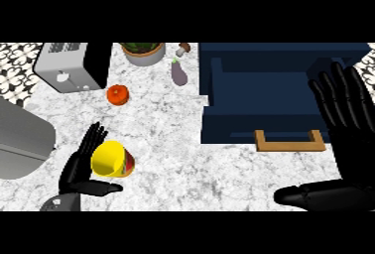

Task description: Pick up the cup, place it into the drawer and close the drawer

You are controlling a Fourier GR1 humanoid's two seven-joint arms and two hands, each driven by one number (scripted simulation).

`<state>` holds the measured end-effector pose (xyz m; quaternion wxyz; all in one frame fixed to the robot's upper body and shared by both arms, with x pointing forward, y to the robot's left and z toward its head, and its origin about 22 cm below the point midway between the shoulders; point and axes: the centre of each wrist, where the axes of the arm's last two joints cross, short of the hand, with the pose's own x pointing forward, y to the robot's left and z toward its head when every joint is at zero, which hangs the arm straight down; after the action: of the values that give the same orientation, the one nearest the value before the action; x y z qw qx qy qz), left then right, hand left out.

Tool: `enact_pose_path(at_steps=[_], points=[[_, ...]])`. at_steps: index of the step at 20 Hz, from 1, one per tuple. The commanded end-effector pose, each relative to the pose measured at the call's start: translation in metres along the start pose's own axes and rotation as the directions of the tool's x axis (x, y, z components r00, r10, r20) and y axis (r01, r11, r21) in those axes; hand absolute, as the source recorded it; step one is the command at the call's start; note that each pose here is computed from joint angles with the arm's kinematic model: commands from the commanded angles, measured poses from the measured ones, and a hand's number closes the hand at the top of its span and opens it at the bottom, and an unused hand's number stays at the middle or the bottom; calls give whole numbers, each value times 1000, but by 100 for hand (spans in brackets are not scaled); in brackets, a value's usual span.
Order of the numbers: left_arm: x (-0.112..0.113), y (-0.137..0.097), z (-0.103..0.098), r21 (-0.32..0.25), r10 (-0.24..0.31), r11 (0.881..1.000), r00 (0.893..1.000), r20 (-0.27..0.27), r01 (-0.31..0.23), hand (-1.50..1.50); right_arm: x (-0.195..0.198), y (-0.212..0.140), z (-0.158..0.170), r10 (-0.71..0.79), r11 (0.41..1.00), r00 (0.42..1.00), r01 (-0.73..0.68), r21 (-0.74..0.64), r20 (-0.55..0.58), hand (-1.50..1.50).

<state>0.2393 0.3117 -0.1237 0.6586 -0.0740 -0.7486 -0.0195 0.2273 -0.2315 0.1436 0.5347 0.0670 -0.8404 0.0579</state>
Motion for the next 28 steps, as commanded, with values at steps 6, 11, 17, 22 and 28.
enact_pose_path(at_steps=[6,11,17,22,28], points=[[-4,14,-3,-21,41,999,999,19,-41,-150,1,8,8,-14,1000,1000,14,5,0,-150],[-26,-7,2,-10,81,997,997,14,-81,-150,-4,4,7,-3,1000,1000,3,13,-3,-150],[-26,-12,-14,-25,152,988,988,-1,-152,-150,5,-7,15,-12,1000,1000,12,10,6,-150],[-31,-20,-9,-88,246,965,969,-11,-246,-150,17,-3,5,-17,1000,1000,17,-4,3,-150],[-31,-26,-9,-134,319,939,948,-5,-317,150,10,-5,0,-6,1000,1000,6,12,-2,-150]])
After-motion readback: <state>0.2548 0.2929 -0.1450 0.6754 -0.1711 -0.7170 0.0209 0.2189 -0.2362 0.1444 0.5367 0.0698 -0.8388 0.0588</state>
